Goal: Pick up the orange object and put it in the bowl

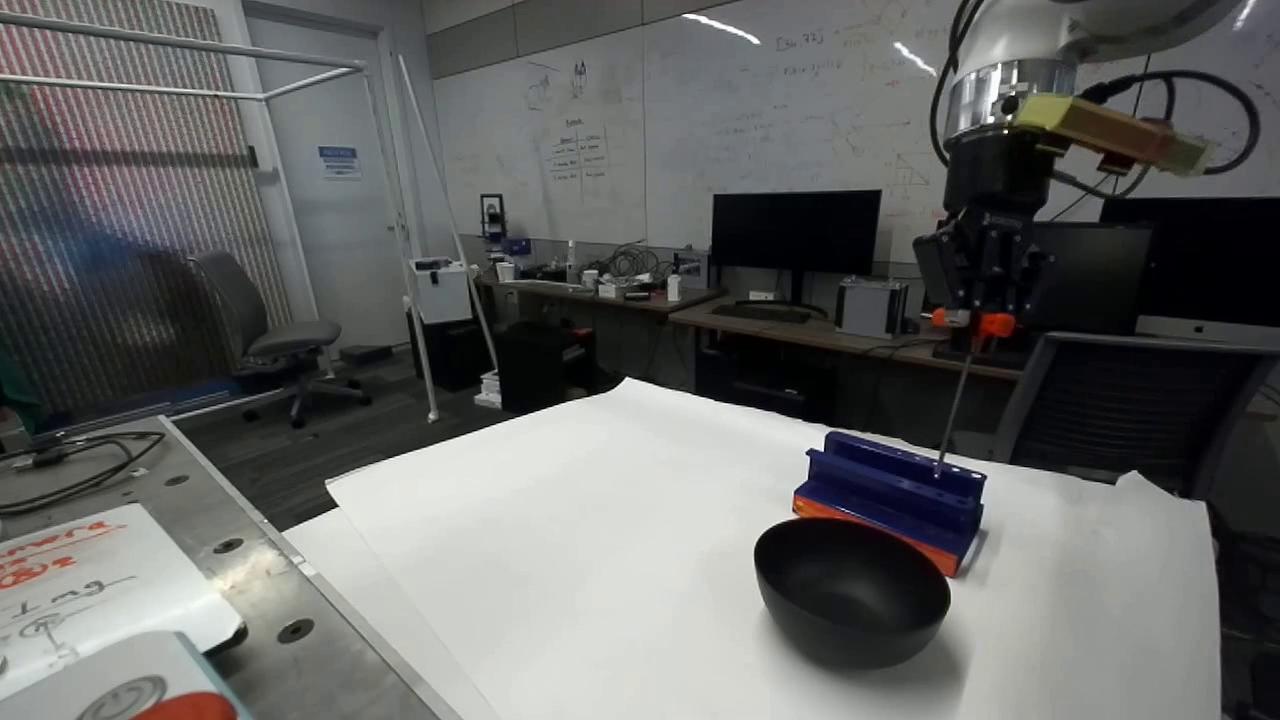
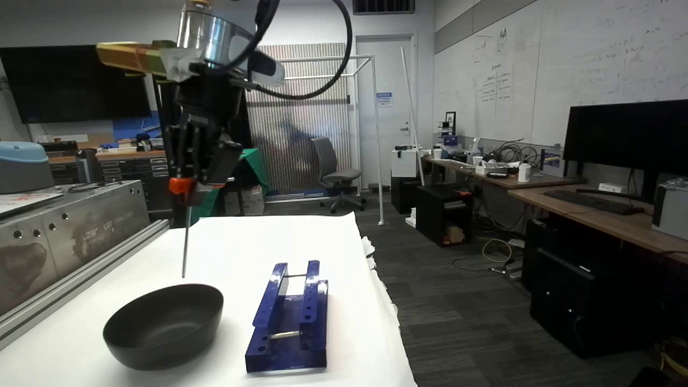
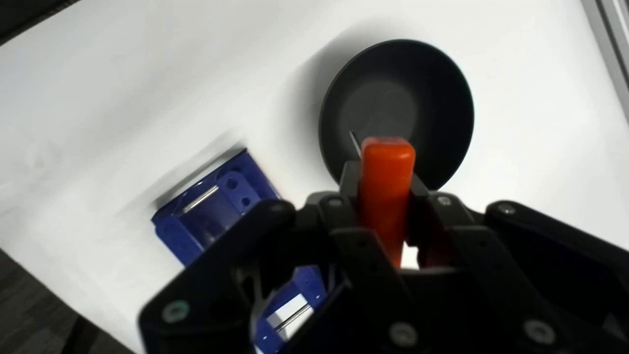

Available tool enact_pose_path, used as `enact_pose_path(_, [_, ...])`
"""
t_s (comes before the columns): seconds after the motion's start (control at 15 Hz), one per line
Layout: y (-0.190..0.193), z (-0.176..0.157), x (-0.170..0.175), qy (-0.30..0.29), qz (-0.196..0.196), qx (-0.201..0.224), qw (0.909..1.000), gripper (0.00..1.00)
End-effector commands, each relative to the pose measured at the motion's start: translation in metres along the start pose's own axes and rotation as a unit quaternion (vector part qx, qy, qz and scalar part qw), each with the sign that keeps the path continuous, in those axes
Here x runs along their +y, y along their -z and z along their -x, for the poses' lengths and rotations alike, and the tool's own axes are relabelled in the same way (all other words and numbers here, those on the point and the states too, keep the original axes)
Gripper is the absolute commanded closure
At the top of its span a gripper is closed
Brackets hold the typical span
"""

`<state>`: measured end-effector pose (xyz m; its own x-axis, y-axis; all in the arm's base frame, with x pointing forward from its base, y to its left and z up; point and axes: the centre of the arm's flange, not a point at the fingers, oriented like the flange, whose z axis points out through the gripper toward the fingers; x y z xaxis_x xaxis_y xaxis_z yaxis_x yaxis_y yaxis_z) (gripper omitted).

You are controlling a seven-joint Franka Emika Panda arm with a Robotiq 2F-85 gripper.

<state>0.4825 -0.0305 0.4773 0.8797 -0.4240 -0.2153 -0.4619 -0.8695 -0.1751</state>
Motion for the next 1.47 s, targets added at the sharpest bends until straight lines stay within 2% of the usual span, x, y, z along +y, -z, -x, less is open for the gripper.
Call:
enact_pose_path(0.0, [-0.032,-0.009,-0.010,0.062,-0.023,-0.026,0.9974,0.95])
enact_pose_path(0.2, [-0.070,-0.018,-0.010,0.095,-0.027,-0.049,0.9939,0.95])
enact_pose_path(0.4, [-0.109,-0.023,-0.009,0.122,-0.029,-0.041,0.9913,0.95])
enact_pose_path(0.73, [-0.158,-0.028,-0.014,0.134,-0.048,0.024,0.9896,0.95])
enact_pose_path(0.93, [-0.177,-0.027,-0.018,0.130,-0.058,0.046,0.9888,0.95])
enact_pose_path(1.13, [-0.198,-0.025,-0.018,0.114,-0.061,0.049,0.9905,0.95])
enact_pose_path(1.2, [-0.204,-0.025,-0.017,0.111,-0.057,0.043,0.9912,0.55])
enact_pose_path(1.27, [-0.209,-0.025,-0.016,0.109,-0.056,0.039,0.9918,0.53])
enact_pose_path(1.4, [-0.214,-0.025,-0.014,0.109,-0.050,0.033,0.9922,0.40])
